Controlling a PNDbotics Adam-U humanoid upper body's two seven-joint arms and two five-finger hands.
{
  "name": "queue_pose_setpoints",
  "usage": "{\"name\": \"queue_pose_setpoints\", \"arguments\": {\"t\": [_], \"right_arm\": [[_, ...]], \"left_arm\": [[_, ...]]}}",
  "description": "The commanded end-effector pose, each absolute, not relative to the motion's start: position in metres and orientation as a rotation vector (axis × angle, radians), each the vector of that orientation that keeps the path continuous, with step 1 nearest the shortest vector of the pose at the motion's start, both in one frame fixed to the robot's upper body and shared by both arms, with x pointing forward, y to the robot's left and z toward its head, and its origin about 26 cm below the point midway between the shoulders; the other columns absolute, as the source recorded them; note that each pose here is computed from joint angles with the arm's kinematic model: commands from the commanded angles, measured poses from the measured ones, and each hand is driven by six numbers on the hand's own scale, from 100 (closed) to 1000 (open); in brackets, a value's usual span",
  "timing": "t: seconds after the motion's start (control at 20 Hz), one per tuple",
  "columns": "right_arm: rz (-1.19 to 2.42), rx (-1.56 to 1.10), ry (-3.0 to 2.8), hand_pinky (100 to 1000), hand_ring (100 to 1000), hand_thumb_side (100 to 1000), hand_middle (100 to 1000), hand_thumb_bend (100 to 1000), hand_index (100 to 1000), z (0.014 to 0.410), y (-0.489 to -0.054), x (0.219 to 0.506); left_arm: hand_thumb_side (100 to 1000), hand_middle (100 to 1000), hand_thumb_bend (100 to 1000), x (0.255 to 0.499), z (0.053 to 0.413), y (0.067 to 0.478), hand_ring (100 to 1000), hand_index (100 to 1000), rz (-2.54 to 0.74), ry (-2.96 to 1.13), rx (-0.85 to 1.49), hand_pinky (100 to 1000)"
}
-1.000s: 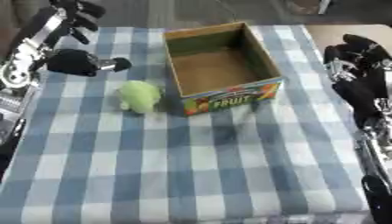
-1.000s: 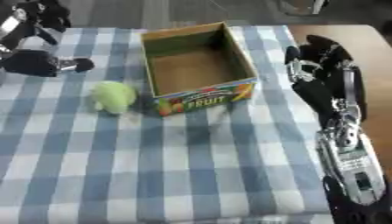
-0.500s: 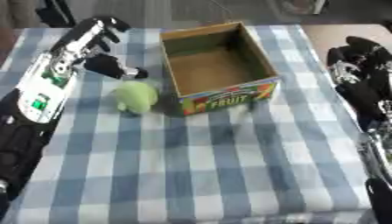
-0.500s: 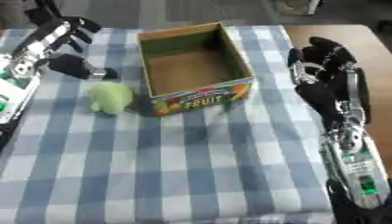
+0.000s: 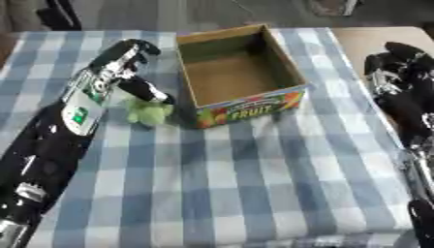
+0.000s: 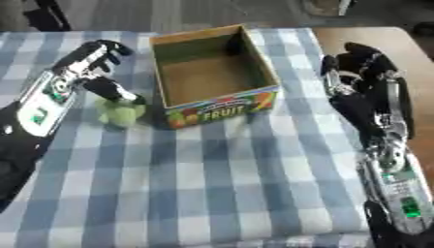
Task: Pick up objects on the table and place them in the box.
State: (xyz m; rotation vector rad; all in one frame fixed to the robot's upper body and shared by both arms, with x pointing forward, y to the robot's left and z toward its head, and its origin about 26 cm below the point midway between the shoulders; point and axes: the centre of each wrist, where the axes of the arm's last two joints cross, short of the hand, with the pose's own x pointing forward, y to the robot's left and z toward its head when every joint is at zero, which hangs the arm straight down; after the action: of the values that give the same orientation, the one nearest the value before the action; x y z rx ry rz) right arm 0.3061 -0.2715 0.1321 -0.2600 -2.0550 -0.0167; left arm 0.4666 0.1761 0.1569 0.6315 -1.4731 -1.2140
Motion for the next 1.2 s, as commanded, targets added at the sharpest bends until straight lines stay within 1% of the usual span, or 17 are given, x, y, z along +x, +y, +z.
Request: {"name": "queue_pose_setpoints", "arguments": {"t": [0.05, 0.45, 0.6, 0.7, 0.8, 0.9, 1.0, 1.1, 1.15, 1.2], "right_arm": [[-0.013, -0.256, -2.084, 629, 690, 254, 625, 286, 760, 0.140, -0.272, 0.306], [-0.014, -0.256, -2.084, 629, 690, 254, 624, 284, 760, 0.140, -0.272, 0.306], [-0.017, -0.258, -2.084, 629, 689, 254, 624, 284, 760, 0.140, -0.273, 0.306], [-0.018, -0.258, -2.084, 629, 689, 254, 624, 284, 759, 0.140, -0.272, 0.306], [-0.018, -0.256, -2.084, 629, 689, 254, 624, 283, 759, 0.140, -0.272, 0.306], [-0.018, -0.256, -2.084, 629, 689, 254, 624, 283, 759, 0.140, -0.272, 0.306], [-0.019, -0.256, -2.084, 629, 689, 256, 624, 279, 759, 0.140, -0.272, 0.306], [-0.021, -0.257, -2.083, 629, 689, 253, 624, 282, 759, 0.140, -0.272, 0.306], [-0.022, -0.257, -2.083, 629, 689, 254, 624, 281, 759, 0.140, -0.273, 0.306], [-0.023, -0.257, -2.083, 629, 689, 253, 624, 281, 759, 0.140, -0.273, 0.306]], "left_arm": [[198, 807, 837, 0.468, 0.172, 0.176, 790, 839, -1.264, -1.470, 0.689, 751], [173, 799, 844, 0.465, 0.173, 0.183, 794, 834, -1.367, -1.348, 0.728, 745], [165, 792, 847, 0.464, 0.168, 0.185, 788, 830, -1.393, -1.306, 0.721, 723], [154, 762, 843, 0.463, 0.164, 0.185, 769, 823, -1.401, -1.282, 0.723, 699], [128, 728, 834, 0.462, 0.160, 0.185, 725, 808, -1.406, -1.264, 0.735, 654], [100, 681, 809, 0.462, 0.156, 0.185, 646, 783, -1.405, -1.254, 0.745, 596], [100, 627, 750, 0.461, 0.154, 0.185, 576, 754, -1.409, -1.242, 0.758, 524], [100, 539, 659, 0.461, 0.153, 0.185, 476, 688, -1.409, -1.240, 0.775, 414], [100, 513, 628, 0.460, 0.154, 0.184, 441, 665, -1.405, -1.245, 0.784, 376], [100, 479, 593, 0.460, 0.155, 0.184, 385, 631, -1.399, -1.254, 0.793, 322]]}}
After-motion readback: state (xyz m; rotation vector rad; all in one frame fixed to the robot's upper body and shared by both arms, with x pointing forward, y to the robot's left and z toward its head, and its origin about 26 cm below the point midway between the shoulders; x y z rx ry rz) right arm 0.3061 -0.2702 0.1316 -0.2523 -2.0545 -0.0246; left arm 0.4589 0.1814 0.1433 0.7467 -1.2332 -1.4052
